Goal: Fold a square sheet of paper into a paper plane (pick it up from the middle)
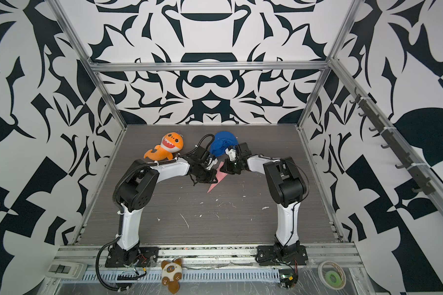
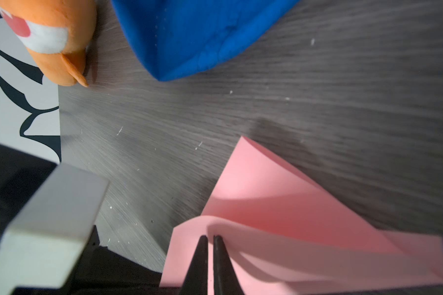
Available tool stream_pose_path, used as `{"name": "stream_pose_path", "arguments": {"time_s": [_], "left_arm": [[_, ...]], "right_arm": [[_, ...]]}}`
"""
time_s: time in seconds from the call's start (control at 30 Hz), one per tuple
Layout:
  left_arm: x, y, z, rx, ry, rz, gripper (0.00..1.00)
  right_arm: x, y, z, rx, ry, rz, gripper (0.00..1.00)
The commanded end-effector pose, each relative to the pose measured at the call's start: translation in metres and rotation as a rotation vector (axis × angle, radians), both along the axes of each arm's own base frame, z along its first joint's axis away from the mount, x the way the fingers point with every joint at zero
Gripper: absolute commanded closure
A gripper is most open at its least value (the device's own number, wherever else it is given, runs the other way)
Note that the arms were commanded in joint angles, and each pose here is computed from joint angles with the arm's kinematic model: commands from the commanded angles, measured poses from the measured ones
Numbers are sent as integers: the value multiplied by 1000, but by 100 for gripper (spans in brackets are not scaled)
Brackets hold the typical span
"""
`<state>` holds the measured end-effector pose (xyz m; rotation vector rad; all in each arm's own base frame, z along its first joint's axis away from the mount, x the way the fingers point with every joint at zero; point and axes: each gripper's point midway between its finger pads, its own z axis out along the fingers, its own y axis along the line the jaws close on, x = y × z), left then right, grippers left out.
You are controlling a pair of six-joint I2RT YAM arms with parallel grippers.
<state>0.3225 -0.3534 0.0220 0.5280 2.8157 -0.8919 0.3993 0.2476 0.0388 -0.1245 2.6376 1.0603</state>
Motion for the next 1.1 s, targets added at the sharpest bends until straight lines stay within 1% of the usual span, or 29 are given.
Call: {"name": "stream_pose_path", "arguments": {"time_s": [0.0,0.07,0.2,0.27,0.43,0.47,0.5,0.67,0.77,0.87,1.07], "left_arm": [[-23,27,-40,163,99,21,100],[-23,27,-38,162,95,21,99],[-18,25,-25,147,68,30,93],[-15,23,-14,129,49,39,87],[-9,28,19,105,-21,95,67],[-9,30,24,103,-33,111,64],[-8,32,30,96,-47,125,63],[-5,28,59,16,-94,195,64],[-2,16,69,-52,-110,210,70],[-1,3,64,-77,-83,199,76],[2,-2,30,-25,-8,211,84]], "right_arm": [[-2,-6,-2,-24,-7,-12,89],[-4,-10,-8,-50,5,-17,89],[-9,-15,-19,-89,33,-21,90],[-11,-18,-24,-107,46,-24,90],[-15,-22,-32,-137,62,-25,90],[-15,-23,-32,-141,62,-28,90],[-15,-24,-33,-145,66,-28,91],[-16,-26,-36,-160,72,-29,91],[-16,-27,-37,-165,75,-32,91],[-16,-27,-38,-167,77,-34,91],[-16,-28,-39,-171,81,-37,91]]}}
